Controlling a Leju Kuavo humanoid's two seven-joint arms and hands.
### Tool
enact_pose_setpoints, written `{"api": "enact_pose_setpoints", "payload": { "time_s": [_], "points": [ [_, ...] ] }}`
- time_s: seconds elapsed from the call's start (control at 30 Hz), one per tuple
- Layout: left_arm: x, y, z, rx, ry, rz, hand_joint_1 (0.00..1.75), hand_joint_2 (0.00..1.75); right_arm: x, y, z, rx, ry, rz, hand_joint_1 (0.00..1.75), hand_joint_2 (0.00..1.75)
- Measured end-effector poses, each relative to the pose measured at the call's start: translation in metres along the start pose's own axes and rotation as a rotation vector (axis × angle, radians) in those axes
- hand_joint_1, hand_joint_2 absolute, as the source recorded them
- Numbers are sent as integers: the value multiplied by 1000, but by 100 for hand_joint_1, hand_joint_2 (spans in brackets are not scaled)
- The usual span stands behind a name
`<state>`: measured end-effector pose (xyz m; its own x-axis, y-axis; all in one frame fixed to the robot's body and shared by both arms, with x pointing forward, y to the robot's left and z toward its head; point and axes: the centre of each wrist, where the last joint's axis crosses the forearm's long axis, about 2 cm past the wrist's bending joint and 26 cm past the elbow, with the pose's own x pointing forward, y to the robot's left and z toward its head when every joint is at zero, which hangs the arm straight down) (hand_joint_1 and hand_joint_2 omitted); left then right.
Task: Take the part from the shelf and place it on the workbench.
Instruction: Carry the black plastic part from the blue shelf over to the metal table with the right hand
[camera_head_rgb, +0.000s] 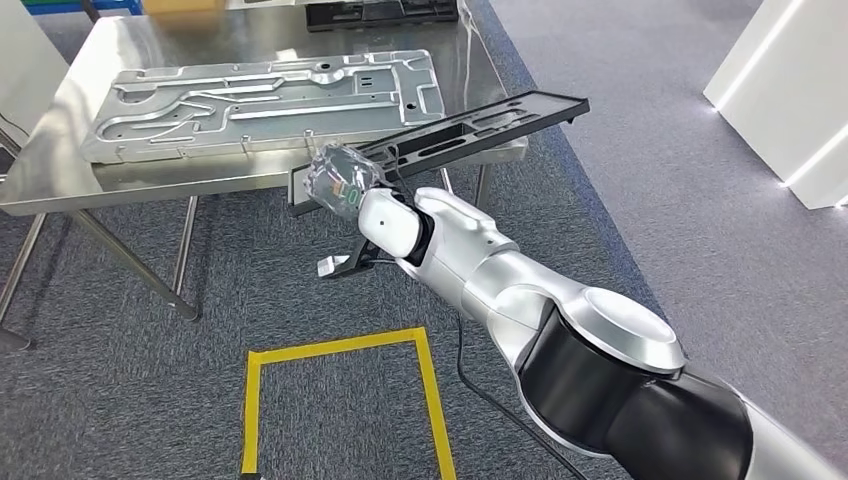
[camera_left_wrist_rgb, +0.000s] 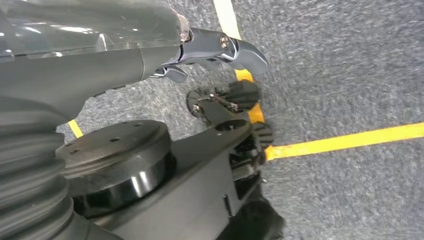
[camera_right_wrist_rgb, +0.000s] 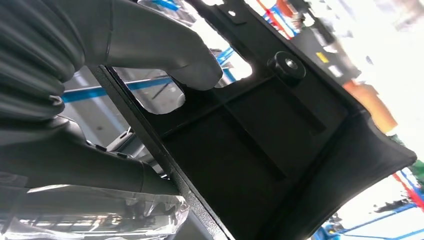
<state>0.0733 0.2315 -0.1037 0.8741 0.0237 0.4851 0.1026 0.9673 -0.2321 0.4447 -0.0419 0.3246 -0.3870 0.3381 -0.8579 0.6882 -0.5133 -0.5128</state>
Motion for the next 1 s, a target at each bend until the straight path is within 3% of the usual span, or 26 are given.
{"api": "enact_pose_setpoints", "payload": {
  "time_s": [0.23, 0.67, 1.0],
  "points": [
    [2, 0, -1, -7, 2, -10, 0, 175, -19, -3, -1, 4, 34, 38, 175, 175],
    [-5, -1, 2, -2, 7, -2, 0, 175, -19, -4, -2, 5, 12, 52, 175, 175],
    [-16, -8, 5, -14, 35, 6, 0, 175, 1, 15, 7, 42, -20, 14, 175, 175]
  ]
}}
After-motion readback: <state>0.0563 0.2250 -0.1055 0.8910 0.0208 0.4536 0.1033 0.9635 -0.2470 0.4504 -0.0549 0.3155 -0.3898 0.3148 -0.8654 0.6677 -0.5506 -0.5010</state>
